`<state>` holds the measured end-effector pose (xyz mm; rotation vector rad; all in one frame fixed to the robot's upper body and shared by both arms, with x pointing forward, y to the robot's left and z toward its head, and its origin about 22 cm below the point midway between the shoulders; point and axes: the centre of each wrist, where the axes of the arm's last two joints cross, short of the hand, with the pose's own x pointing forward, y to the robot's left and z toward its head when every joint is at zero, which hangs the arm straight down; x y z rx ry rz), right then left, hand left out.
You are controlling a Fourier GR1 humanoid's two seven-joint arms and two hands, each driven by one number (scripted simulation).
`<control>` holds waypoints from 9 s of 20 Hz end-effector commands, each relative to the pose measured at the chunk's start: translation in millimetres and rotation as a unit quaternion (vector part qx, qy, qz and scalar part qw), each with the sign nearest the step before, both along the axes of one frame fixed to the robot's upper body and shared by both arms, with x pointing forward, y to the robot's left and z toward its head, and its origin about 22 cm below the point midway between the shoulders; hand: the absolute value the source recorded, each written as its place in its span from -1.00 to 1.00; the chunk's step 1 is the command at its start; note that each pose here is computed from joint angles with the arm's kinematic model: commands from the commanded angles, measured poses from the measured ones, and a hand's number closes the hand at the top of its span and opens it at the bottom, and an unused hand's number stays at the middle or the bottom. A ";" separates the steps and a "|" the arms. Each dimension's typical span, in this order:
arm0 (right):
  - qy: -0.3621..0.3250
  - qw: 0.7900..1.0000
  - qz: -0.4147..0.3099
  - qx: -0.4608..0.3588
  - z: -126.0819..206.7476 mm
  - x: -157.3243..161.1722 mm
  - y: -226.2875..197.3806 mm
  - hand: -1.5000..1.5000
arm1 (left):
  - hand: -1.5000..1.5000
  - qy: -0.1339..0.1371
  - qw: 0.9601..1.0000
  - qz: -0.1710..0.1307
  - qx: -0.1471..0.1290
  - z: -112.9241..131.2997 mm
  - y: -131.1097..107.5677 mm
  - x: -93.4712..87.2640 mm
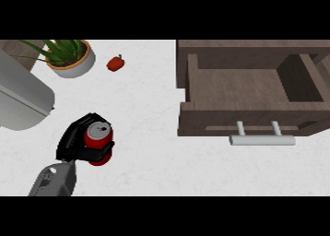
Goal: Pick up the can, place it into the drawer and close the drawer
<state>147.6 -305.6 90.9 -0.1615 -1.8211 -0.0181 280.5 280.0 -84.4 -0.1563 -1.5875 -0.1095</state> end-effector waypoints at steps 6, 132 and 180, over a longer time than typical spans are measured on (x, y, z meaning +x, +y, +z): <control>-0.001 1.000 -0.002 0.005 0.7 2.4 9.5 -1.00 | 1.00 -0.029 0.988 0.152 -0.018 28.8 0.1 2.5; -0.092 0.886 -0.017 -0.454 54.6 64.0 53.5 -1.00 | -1.00 -0.124 0.976 0.150 0.097 274.5 -305.5 137.9; -0.064 0.801 -0.172 -0.570 -60.1 280.0 101.9 -1.00 | -1.00 -0.076 0.980 0.143 0.114 264.3 -149.1 95.3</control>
